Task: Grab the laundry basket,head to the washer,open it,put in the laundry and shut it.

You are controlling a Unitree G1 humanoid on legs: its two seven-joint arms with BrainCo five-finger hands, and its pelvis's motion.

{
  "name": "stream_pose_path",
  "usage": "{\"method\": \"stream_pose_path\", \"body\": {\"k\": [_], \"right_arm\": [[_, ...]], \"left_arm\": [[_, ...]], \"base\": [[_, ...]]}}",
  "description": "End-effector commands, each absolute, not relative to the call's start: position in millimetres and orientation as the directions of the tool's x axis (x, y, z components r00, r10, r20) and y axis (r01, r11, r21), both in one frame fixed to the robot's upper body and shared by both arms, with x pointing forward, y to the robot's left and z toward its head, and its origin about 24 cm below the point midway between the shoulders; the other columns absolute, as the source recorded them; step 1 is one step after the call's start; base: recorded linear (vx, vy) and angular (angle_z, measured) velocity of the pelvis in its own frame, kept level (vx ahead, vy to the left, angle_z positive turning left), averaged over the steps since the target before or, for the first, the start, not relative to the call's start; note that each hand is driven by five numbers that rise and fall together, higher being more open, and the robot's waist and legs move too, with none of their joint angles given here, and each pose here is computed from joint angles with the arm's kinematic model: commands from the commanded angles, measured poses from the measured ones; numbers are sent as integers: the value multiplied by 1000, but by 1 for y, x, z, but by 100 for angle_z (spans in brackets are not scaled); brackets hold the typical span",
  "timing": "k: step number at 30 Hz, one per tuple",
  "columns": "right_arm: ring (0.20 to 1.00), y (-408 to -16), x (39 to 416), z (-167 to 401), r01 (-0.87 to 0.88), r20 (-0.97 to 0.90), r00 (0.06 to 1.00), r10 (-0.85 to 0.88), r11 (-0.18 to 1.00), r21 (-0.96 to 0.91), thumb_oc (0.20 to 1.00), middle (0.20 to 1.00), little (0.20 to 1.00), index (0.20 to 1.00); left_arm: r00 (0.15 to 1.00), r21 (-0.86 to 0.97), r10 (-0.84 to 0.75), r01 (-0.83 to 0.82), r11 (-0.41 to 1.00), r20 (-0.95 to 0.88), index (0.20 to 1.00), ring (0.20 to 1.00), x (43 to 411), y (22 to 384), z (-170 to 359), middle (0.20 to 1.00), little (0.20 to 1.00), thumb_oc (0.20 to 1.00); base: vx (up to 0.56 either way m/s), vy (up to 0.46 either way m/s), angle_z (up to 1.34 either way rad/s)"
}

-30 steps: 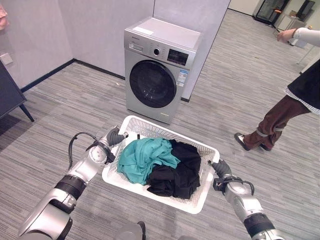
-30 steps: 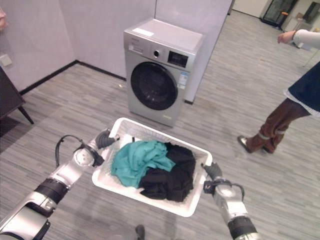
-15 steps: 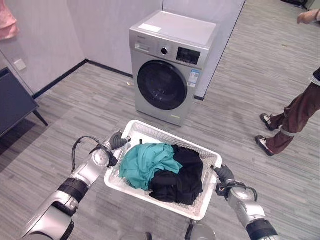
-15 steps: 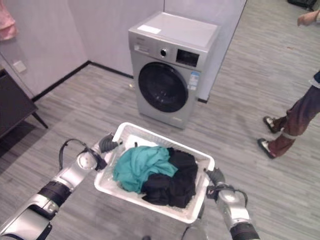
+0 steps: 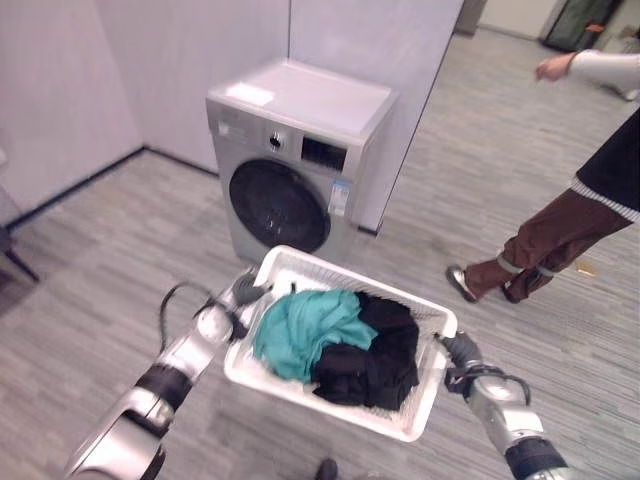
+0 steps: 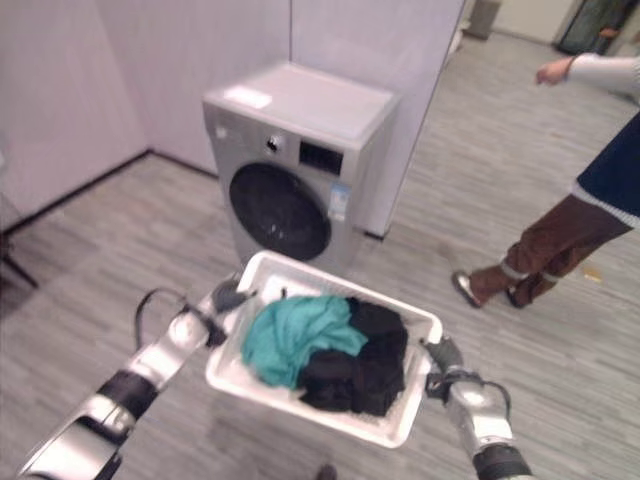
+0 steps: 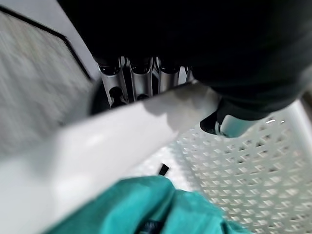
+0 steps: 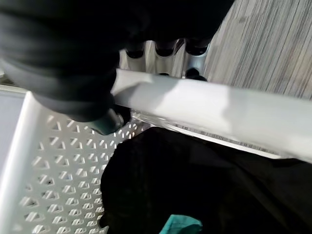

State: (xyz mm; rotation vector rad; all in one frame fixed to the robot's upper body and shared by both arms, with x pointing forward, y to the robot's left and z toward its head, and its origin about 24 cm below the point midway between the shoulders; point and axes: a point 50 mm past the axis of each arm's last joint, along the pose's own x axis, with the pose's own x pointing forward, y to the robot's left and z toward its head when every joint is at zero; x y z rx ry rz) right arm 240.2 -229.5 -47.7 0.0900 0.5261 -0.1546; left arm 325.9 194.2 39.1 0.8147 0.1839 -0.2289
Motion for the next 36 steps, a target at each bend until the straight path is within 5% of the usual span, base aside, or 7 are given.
{"method": "stream_pose_path", "body": {"k": [1,21,36], "right_arm": [[200,-278,256,2,284,-279,926,-253,956,77,200,200,200,200],[200,-283,249,-7,359,-285,906,-312,925,128,200,200,200,200],[200,-299,238,1,372,-232,898,-374,927,-56,200,200,200,200]], "left_arm": [[998,736,-26,65,674,-64,200,200,352,223,94,200,200,200],[987,722,3,115,682,-160,200,200,336,235,63,200,200,200],[984,717,13,120,687,-177,200,200,326,240,53,200,200,200]], "base": [[170,88,3],[108,111,-2],[14,34,-4]]}}
